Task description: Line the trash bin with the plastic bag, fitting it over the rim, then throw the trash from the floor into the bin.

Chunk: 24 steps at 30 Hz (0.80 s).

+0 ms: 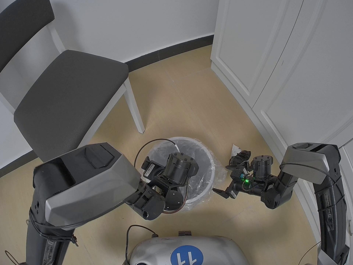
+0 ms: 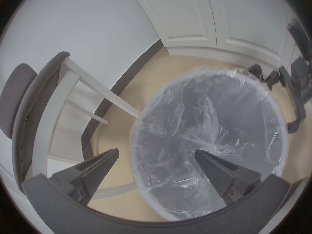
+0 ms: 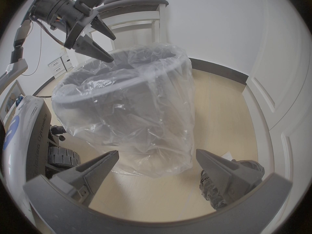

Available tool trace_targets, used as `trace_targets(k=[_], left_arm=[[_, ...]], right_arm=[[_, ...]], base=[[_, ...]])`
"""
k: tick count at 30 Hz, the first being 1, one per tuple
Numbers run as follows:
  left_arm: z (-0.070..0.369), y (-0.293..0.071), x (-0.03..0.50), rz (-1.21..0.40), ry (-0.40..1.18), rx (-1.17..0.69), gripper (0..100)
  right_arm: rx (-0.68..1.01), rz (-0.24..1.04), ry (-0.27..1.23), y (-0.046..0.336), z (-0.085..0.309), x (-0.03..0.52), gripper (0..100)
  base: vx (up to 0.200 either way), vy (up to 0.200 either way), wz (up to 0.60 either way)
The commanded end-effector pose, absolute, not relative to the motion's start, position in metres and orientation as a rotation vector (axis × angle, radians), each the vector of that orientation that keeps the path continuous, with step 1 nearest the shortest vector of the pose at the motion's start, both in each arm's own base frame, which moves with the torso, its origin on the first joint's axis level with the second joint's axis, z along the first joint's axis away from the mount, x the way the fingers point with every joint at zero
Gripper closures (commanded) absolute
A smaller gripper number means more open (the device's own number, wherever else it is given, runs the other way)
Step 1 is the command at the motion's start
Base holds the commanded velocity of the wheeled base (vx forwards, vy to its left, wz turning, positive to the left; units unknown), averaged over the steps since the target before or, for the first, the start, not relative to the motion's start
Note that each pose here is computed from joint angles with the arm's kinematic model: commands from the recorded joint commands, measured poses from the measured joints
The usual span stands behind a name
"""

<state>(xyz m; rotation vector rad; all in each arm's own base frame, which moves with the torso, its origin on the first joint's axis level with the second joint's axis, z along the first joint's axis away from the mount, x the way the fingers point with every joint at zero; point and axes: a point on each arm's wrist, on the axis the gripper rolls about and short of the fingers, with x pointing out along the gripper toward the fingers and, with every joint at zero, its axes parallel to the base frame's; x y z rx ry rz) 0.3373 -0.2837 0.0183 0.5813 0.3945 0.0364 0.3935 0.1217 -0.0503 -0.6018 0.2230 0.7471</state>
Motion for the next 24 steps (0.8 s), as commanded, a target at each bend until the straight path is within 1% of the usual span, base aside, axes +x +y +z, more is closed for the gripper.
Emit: trace_targets(k=[1, 5, 10, 12, 17, 24], left_arm=[[0.0, -0.285, 0.337, 0.046, 0.428, 0.644, 0], [-0.006, -0.278, 0.338, 0.059, 0.462, 0.669, 0], [-0.001, -0.264, 0.339, 0.086, 0.472, 0.653, 0], [0.007, -0.254, 0.336, 0.108, 0.475, 0.614, 0], [0.014, -0.246, 0.332, 0.135, 0.475, 0.532, 0], [0.006, -0.23, 0.33, 0.178, 0.51, 0.434, 0]], right_arm=[[-0.612, 0.744, 0.218, 0.12, -0.05, 0.394, 0], [-0.613, 0.743, 0.218, 0.119, -0.05, 0.394, 0], [-0.613, 0.741, 0.217, 0.119, -0.049, 0.395, 0], [-0.613, 0.739, 0.218, 0.118, -0.049, 0.395, 0], [-0.613, 0.739, 0.218, 0.118, -0.049, 0.395, 0], [-0.624, 0.735, 0.215, 0.116, -0.049, 0.396, 0]], base=[[0.0, 0.0, 0.0], [0.0, 0.0, 0.0], [0.0, 0.0, 0.0], [0.0, 0.0, 0.0], [0.0, 0.0, 0.0], [0.0, 0.0, 0.0]])
